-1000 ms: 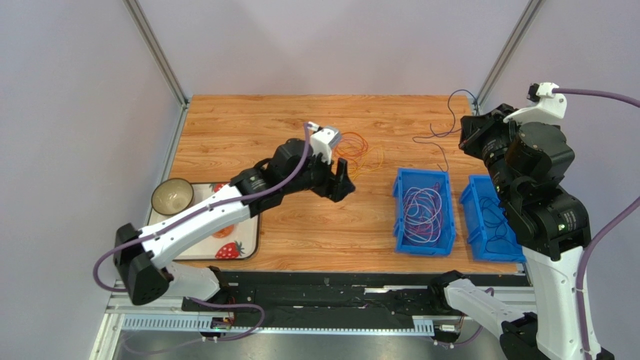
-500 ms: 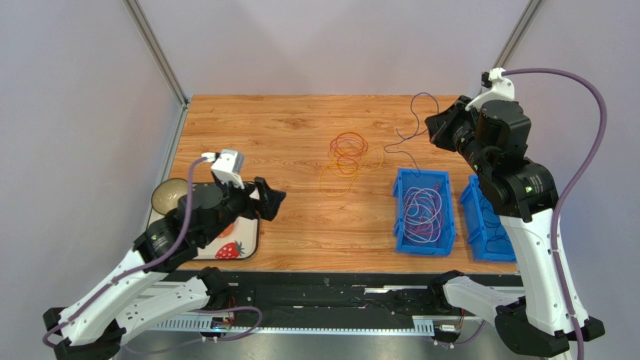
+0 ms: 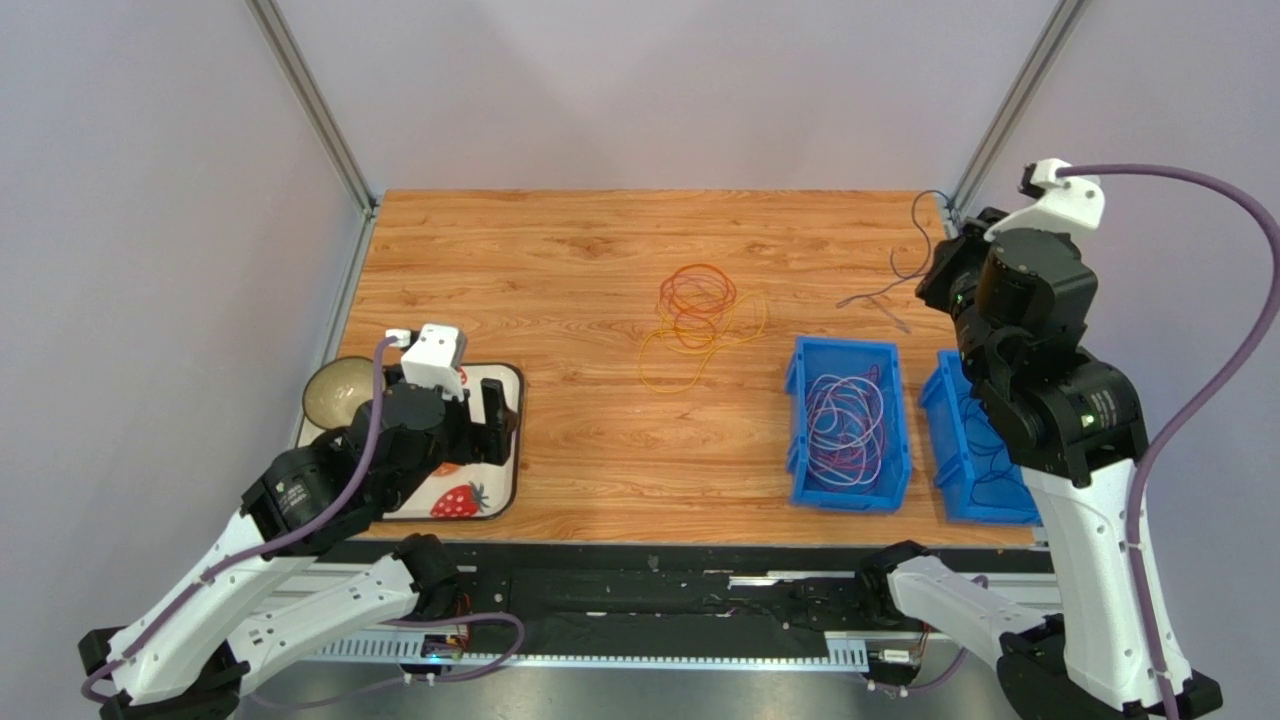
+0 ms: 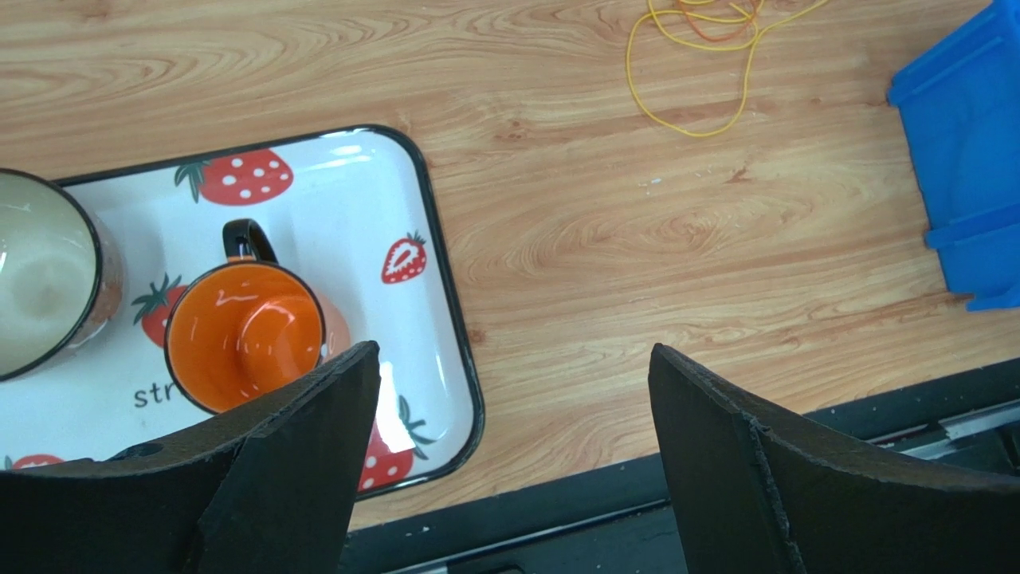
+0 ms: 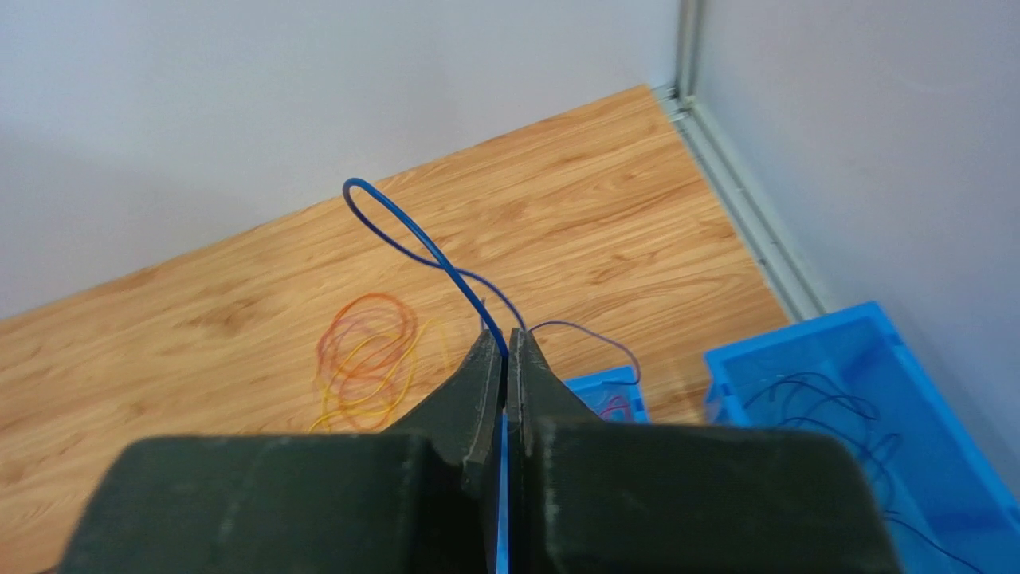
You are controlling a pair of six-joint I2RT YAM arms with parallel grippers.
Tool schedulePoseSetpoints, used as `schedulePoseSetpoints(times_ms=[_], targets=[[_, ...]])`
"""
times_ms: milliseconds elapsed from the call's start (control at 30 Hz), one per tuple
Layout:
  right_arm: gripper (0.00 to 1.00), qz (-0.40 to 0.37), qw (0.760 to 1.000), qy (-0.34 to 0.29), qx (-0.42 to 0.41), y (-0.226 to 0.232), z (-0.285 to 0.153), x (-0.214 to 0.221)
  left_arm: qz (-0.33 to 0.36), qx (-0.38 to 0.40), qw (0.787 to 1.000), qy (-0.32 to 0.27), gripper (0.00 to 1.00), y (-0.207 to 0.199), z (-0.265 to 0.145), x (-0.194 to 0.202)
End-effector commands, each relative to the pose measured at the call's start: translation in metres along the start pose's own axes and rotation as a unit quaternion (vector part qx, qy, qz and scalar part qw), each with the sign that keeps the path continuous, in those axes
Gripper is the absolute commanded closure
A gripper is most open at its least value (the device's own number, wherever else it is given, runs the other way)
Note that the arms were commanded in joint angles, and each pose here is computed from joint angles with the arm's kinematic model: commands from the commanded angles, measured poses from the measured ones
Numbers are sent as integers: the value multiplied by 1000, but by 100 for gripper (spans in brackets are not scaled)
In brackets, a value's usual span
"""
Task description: Untangle the cables
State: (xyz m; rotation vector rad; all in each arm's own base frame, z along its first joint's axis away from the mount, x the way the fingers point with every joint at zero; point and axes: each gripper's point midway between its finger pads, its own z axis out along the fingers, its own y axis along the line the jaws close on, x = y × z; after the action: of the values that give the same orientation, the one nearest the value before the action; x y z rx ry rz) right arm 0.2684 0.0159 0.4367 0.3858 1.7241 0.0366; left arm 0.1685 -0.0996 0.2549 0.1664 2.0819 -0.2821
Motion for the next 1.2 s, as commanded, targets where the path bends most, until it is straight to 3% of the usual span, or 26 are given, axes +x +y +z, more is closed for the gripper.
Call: schedulePoseSetpoints(times_ms=[0, 233, 400, 533, 867, 900, 967, 1167], targets=[[100, -26, 990, -40, 133, -53, -9, -13, 18, -3, 1000, 16, 12, 0, 3, 4], [100, 7, 947, -91, 307, -124, -31, -3, 17, -1, 1000, 20, 13, -1, 2, 5], [100, 90, 915, -171, 354, -158, -60, 0, 16, 11, 1000, 16, 14, -3, 0, 6], [100, 109, 894, -192, 389, -173, -66, 13, 18, 11, 1000, 18, 14, -4, 0, 6], [100, 81, 879, -154, 443, -191, -26, 66, 29, 15, 999, 17, 14, -6, -4, 10], [100, 85, 888, -137, 431, -191, -17, 74, 28, 14, 999, 15, 14, -5, -5, 9], [100, 104, 875, -131, 454, -207, -13, 82, 28, 13, 999, 15, 14, -5, -5, 9], [100, 168, 870, -78, 457, -228, 16, 114, 31, 10, 999, 17, 14, -6, -4, 9]])
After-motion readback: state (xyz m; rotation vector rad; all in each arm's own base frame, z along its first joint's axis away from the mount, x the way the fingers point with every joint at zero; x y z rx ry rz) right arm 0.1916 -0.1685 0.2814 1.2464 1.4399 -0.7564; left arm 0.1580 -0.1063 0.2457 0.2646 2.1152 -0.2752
